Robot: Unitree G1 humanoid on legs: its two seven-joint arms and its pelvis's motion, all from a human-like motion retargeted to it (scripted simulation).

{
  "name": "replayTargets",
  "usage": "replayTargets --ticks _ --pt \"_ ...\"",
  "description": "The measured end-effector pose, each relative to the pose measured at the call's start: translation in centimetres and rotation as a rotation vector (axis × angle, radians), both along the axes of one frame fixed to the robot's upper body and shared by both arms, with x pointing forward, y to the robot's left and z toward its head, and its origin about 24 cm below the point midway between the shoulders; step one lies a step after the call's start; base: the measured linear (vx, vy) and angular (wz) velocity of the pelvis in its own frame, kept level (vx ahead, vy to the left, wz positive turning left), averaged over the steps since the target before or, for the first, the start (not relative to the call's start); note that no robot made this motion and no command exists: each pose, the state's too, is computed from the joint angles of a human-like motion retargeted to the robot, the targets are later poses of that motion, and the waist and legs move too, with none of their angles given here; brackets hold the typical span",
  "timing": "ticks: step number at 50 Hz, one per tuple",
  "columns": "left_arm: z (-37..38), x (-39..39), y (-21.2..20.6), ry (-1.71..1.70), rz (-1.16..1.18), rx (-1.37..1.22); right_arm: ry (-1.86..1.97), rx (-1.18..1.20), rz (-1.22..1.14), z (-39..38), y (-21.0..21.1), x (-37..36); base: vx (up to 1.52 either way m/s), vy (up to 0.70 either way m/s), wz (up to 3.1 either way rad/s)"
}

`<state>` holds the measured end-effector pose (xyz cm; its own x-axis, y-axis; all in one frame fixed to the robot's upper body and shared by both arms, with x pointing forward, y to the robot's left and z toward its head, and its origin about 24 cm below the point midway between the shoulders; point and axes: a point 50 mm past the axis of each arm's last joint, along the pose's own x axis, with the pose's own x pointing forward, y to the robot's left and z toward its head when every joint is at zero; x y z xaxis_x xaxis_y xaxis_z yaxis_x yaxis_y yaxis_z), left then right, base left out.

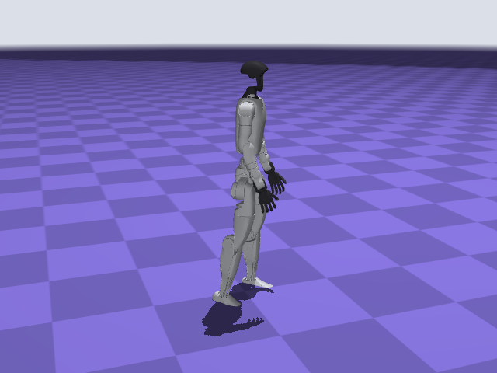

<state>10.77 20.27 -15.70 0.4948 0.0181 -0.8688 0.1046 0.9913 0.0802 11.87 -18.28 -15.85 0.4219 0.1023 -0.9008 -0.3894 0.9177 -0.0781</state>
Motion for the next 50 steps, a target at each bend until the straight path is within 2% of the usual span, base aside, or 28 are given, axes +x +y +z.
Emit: replayTargets --ticks 22,34,40,50 --pt "0.6 2.3 0.1 -0.053 -0.109 0.094 0.057 -0.058 0.126 -0.5 0.3 -1.0 0.0 0.02 0.23" --pt "1.4 1.3 0.5 -0.104 -0.332 0.145 0.049 -0.125 0.16 -0.5 -0.7 -1.3 0.0 0.0 0.0" --pt "5.8 5.6 -1.0 -0.395 -0.602 0.188 0.041 -0.177 0.16 -0.4 -1.6 -1.6 0.0 0.0 0.0" --pt "21.0 15.7 -7.3 -1.157 -1.053 0.462 0.086 -0.248 0.216 -0.6 -2.6 -2.7 0.0 0.0 0.0"
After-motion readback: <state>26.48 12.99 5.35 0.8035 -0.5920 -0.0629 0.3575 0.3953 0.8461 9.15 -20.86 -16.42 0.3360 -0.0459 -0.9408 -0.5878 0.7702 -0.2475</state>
